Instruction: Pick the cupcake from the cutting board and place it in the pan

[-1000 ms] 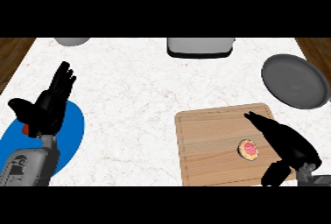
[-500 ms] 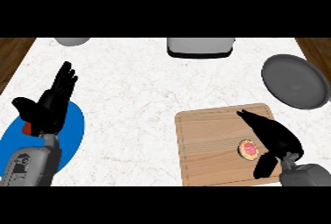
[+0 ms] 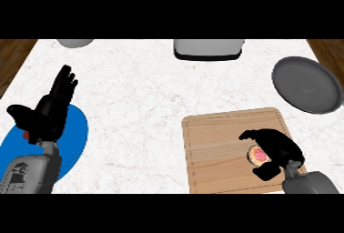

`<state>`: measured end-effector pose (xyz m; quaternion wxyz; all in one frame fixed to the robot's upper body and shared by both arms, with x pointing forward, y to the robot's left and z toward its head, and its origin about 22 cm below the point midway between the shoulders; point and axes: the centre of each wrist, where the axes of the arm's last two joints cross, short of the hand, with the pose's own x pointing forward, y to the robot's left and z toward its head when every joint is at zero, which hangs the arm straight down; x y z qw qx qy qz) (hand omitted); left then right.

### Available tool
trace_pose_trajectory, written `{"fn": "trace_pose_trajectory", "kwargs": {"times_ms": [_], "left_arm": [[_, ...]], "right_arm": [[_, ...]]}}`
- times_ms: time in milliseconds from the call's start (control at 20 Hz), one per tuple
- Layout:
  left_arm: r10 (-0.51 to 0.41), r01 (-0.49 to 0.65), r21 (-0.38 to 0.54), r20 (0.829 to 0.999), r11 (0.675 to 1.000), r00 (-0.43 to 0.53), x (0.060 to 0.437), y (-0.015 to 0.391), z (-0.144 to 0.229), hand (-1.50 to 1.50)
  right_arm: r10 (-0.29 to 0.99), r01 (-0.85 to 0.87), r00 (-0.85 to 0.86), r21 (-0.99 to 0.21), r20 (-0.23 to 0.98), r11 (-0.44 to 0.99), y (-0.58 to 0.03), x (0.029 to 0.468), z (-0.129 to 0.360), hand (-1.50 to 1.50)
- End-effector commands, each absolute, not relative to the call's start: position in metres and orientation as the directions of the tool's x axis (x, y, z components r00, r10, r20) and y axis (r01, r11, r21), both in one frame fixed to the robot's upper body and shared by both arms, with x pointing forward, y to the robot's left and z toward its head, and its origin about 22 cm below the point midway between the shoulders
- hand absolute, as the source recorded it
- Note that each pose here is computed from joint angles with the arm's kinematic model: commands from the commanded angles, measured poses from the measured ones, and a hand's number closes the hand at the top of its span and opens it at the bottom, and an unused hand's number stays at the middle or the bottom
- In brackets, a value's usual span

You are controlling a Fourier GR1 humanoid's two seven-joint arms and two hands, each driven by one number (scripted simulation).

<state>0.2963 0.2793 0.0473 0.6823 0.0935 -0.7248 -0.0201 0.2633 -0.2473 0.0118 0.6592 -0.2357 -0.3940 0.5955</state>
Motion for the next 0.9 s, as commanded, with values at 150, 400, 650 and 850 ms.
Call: {"fn": "trace_pose_trajectory", "kwargs": {"times_ms": [150, 400, 650, 850], "left_arm": [[-0.166, -0.093, 0.162, 0.985, 0.982, -0.04, 0.304, 0.269, 0.051, 0.0], [-0.164, -0.092, 0.16, 0.985, 0.983, -0.043, 0.302, 0.289, 0.039, 0.0], [-0.174, -0.08, 0.17, 0.983, 0.982, -0.052, 0.309, 0.265, 0.049, 0.0], [-0.159, -0.074, 0.154, 0.986, 0.985, -0.058, 0.297, 0.264, 0.059, 0.0]], "right_arm": [[0.969, -0.582, -0.117, -0.805, 0.219, 0.112, -0.245, 0.259, -0.004, 1.5], [0.973, -0.563, -0.029, -0.808, 0.228, 0.172, -0.187, 0.305, 0.014, 1.5], [0.957, -0.513, 0.183, -0.809, 0.225, 0.288, -0.118, 0.328, 0.018, 1.5], [0.941, -0.338, 0.24, -0.888, 0.238, 0.311, -0.11, 0.341, 0.02, 1.5]]}}
